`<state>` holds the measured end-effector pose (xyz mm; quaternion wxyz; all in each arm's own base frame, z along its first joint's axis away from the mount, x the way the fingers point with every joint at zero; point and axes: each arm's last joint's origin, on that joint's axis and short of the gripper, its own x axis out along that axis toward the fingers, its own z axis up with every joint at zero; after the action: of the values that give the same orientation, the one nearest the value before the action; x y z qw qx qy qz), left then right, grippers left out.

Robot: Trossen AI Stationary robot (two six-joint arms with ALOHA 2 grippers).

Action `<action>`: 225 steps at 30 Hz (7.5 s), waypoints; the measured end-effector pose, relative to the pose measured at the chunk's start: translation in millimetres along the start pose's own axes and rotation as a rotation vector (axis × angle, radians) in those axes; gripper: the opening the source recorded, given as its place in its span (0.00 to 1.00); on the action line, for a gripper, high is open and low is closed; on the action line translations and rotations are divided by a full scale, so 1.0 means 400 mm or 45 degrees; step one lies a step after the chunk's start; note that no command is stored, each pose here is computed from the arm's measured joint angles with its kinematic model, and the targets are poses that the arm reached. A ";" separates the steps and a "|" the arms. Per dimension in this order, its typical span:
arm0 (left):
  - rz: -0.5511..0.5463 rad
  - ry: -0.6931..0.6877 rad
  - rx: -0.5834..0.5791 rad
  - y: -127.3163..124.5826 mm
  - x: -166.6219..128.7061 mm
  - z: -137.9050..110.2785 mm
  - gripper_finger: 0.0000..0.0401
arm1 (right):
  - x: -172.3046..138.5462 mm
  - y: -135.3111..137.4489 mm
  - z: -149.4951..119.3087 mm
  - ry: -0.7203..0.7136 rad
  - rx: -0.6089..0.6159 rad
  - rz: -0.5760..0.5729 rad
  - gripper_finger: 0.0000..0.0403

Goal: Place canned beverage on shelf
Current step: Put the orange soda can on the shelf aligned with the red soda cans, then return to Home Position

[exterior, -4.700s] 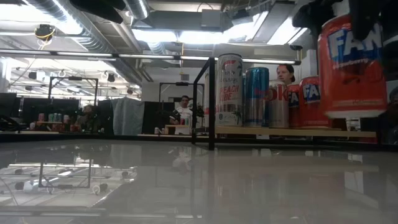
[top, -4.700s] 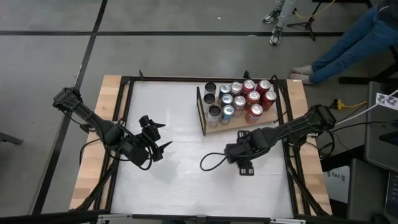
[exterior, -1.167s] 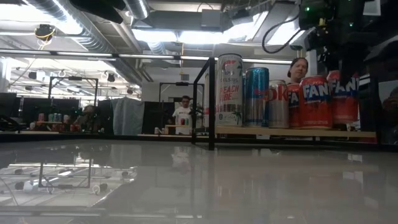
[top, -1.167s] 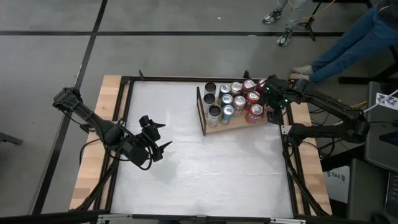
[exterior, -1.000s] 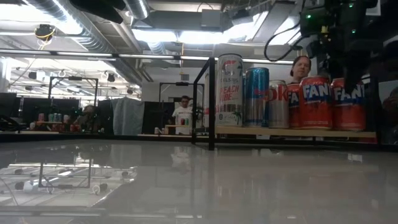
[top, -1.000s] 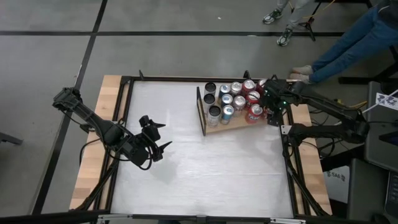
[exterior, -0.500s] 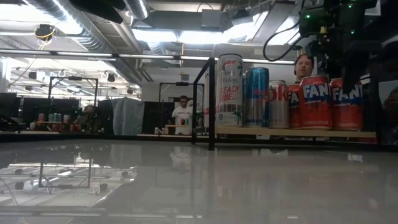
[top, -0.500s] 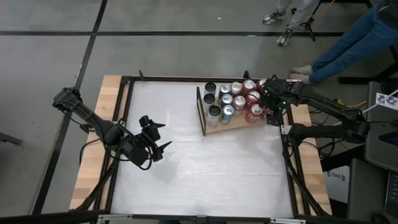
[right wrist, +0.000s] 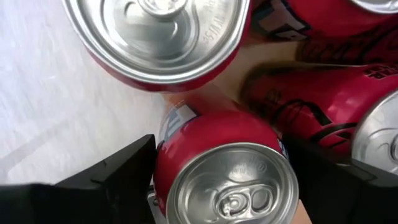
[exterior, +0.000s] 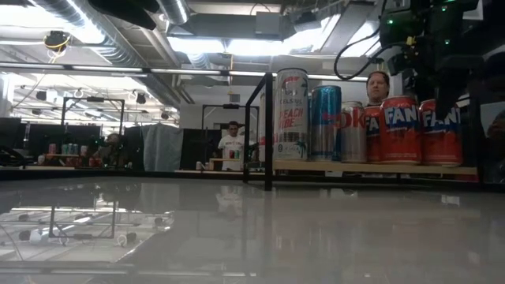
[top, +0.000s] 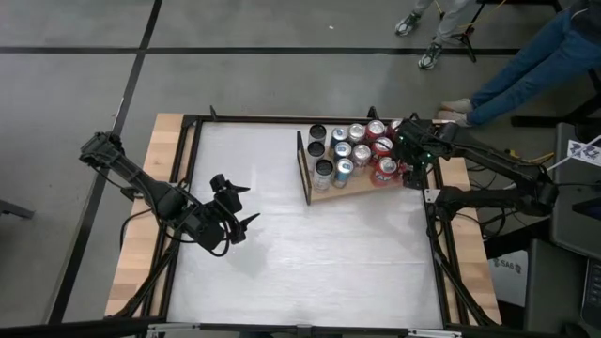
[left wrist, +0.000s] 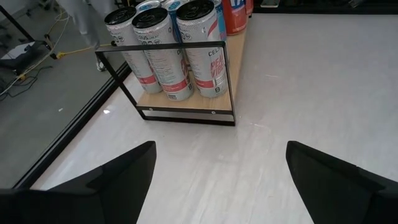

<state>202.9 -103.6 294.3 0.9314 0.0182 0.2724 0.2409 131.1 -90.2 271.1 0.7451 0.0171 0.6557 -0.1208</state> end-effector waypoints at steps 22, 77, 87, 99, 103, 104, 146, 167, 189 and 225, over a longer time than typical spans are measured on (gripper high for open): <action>0.000 0.000 0.000 0.000 0.000 0.000 0.87 | 0.000 0.000 -0.002 0.012 0.001 -0.014 0.83; -0.001 0.000 0.001 0.000 0.000 0.000 0.87 | -0.197 0.018 -0.022 -0.279 0.191 0.291 0.83; 0.006 -0.004 -0.001 0.000 0.000 0.000 0.87 | -0.258 0.055 -0.108 -0.521 0.351 0.355 0.83; -0.094 -0.116 0.015 0.010 0.039 0.066 0.80 | -0.362 0.039 -0.046 -1.310 0.221 0.505 0.83; -0.172 -0.181 0.026 0.046 0.032 0.100 0.69 | -0.398 0.034 -0.005 -1.526 -0.010 0.715 0.83; -0.187 -0.200 0.020 0.060 0.027 0.109 0.66 | -0.405 0.032 0.003 -1.565 -0.046 0.744 0.83; -0.285 -0.820 -0.168 0.380 -0.152 -0.135 0.00 | -0.184 0.093 -0.106 -1.753 0.004 0.667 0.01; -0.317 -0.787 -0.168 0.352 -0.078 -0.258 0.00 | -0.109 0.190 -0.119 -1.818 -0.169 0.566 0.00; -0.310 -0.767 -0.141 0.300 0.007 -0.327 0.00 | -0.005 0.188 -0.225 -1.835 -0.134 0.414 0.00; -0.035 -0.829 0.016 0.333 0.083 -0.361 0.00 | 0.151 0.218 -0.170 -1.843 -0.175 0.415 0.00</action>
<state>94.3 15.3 177.0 0.9726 0.0964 -0.0380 0.2079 89.4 -2.6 190.9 0.9985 -0.0163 -0.0038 0.0512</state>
